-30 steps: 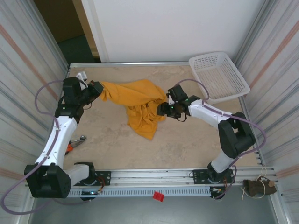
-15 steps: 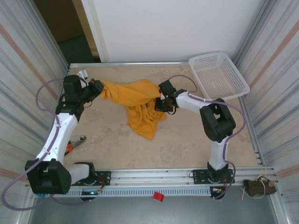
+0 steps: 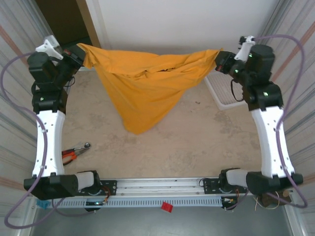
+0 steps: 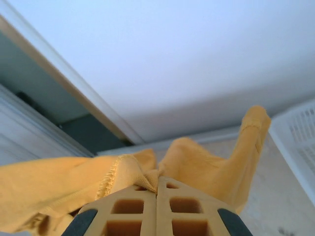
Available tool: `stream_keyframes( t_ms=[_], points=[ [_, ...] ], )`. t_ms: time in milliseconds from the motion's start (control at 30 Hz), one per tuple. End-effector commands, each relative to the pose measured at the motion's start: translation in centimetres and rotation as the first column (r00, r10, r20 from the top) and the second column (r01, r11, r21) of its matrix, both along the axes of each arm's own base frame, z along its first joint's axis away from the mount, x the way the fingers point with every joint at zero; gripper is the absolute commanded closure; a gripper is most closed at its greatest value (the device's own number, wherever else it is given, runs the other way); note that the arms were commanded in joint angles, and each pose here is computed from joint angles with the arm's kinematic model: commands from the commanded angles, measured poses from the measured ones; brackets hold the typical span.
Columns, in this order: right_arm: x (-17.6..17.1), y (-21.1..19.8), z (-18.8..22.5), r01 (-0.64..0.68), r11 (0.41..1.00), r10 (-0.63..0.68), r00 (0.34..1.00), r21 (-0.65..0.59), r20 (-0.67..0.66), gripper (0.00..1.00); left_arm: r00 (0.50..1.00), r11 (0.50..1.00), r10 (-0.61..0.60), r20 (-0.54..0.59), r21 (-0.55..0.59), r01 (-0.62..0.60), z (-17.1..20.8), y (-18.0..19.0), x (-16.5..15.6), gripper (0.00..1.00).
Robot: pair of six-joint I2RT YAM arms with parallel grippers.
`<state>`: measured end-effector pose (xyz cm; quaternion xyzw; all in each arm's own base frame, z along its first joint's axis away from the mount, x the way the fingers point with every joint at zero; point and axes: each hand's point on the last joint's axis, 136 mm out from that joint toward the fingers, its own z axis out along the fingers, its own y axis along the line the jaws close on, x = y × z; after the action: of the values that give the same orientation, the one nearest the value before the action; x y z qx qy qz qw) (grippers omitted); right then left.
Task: Fold the inside-out t-shirt
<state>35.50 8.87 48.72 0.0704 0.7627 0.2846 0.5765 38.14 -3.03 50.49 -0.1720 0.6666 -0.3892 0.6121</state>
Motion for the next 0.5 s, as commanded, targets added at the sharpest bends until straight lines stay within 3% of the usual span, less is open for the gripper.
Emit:
stream_keyframes(
  t_ms=[0, 300, 367, 467],
  points=[
    [-1.8, -0.2, 0.0, -0.015, 1.000, 0.015, 0.999, -0.010, -0.030, 1.00, 0.987, 0.999, -0.009, 0.163, -0.044, 0.017, 6.1, -0.5, -4.7, 1.00],
    [-8.6, -1.9, 9.9, 0.026, 0.999, -0.035, 0.968, 0.039, 0.250, 1.00, 0.946, 0.991, 0.047, 0.321, -0.135, -0.003, 11.0, -0.5, -13.9, 1.00],
    [-7.8, -1.6, 10.3, 0.016, 0.999, -0.027, 0.966, 0.046, 0.257, 1.00, 0.954, 0.987, 0.080, 0.290, -0.154, -0.036, 10.9, -0.1, -14.0, 0.99],
    [-4.0, -0.9, 8.1, 0.003, 0.999, -0.010, 0.983, 0.037, 0.186, 1.00, 0.980, 0.981, 0.119, 0.157, -0.171, -0.092, 7.5, 0.7, -10.9, 0.96]
  ],
)
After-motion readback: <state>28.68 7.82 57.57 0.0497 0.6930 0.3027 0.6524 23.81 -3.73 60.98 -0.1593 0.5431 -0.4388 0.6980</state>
